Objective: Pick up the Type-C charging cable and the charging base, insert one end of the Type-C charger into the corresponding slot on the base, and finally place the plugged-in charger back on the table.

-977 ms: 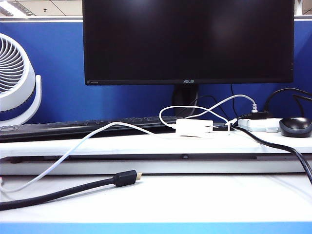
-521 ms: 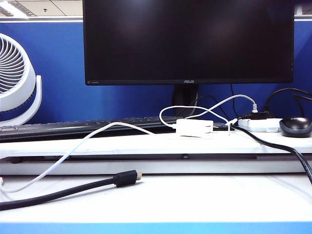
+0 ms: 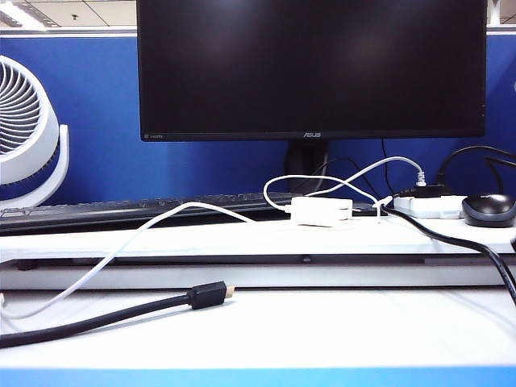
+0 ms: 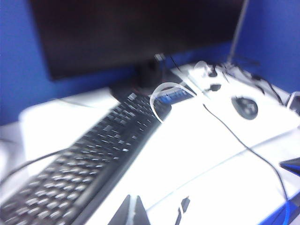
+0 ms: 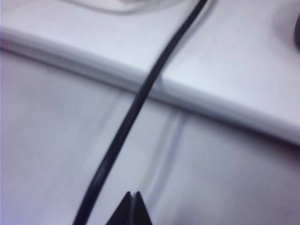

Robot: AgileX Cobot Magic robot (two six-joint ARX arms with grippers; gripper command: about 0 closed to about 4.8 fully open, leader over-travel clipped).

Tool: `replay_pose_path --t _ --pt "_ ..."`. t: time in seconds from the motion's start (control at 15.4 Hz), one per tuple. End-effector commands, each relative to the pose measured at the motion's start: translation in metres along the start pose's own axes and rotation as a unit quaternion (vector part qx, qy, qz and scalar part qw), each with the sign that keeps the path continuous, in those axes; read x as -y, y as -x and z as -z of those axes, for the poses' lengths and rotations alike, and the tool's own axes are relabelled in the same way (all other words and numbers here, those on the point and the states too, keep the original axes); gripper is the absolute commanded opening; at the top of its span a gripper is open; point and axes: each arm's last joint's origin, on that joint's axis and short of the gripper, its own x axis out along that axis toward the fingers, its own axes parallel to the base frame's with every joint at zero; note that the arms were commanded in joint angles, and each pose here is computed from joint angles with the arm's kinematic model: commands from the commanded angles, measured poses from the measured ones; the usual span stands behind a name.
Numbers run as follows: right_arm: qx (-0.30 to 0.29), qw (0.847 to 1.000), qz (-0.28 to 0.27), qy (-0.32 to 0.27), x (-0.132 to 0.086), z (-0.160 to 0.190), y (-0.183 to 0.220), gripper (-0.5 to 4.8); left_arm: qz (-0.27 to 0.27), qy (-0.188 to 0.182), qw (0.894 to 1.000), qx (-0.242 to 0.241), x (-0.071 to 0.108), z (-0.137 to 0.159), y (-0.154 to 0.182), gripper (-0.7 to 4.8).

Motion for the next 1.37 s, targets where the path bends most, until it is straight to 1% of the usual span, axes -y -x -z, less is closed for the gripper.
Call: replay_pose_path --t 0.07,0.2,0.26,0.33,0.39,0.52,0.65,0.85,0.91,1.11,1.17,1.24,1.37 --pt "-0.003 1.000 -0.003 -0.005 0.000 0.002 0.000 -0.01 0.001 0.006 0.999 0.046 -0.007 0.021 -0.046 -0.06" --pt "-0.003 1.000 -0.003 -0.005 0.000 0.002 0.000 -0.01 -0.002 0.022 0.998 0.062 -0.012 0.052 -0.082 -0.06" --pt "-0.003 1.000 -0.003 -0.005 0.000 0.002 0.000 -0.01 -0.002 0.023 0.998 0.064 -0.013 0.060 -0.088 -0.06" --pt "-0.003 1.000 -0.003 -0.005 0.000 0.002 0.000 -0.01 -0.002 0.022 0.998 0.065 -0.014 0.077 -0.100 -0.06" --pt "-0.003 1.000 -0.003 -0.005 0.000 0.002 0.000 -0.01 -0.007 0.024 0.998 0.055 -0.015 0.098 -0.110 -0.06" --pt "-0.003 1.000 -0.003 -0.005 0.000 0.002 0.000 -0.01 -0.034 0.031 0.999 0.020 -0.017 0.132 -0.122 -0.06" --pt "-0.003 1.000 -0.003 -0.005 0.000 0.002 0.000 -0.01 -0.038 0.037 0.999 -0.002 -0.017 0.170 -0.132 -0.06" --pt "-0.003 1.000 -0.005 -0.005 0.000 0.002 0.000 -0.01 -0.049 0.044 0.998 0.022 -0.016 0.196 -0.130 -0.06" --pt "-0.003 1.000 -0.002 -0.005 0.000 0.002 0.000 -0.01 -0.063 0.044 0.997 0.027 -0.017 0.206 -0.127 -0.06" --pt "-0.003 1.000 -0.003 -0.005 0.000 0.002 0.000 -0.01 -0.094 0.045 0.993 0.051 -0.021 0.218 -0.122 -0.06" --pt "-0.003 1.000 -0.003 -0.005 0.000 0.002 0.000 -0.01 -0.107 0.047 0.992 0.046 -0.023 0.220 -0.120 -0.06" --pt "-0.003 1.000 -0.003 -0.005 0.000 0.002 0.000 -0.01 -0.133 0.050 0.989 0.042 -0.028 0.222 -0.116 -0.06" --pt "-0.003 1.000 -0.003 -0.005 0.000 0.002 0.000 -0.01 -0.203 0.060 0.977 0.031 -0.037 0.227 -0.107 -0.06"
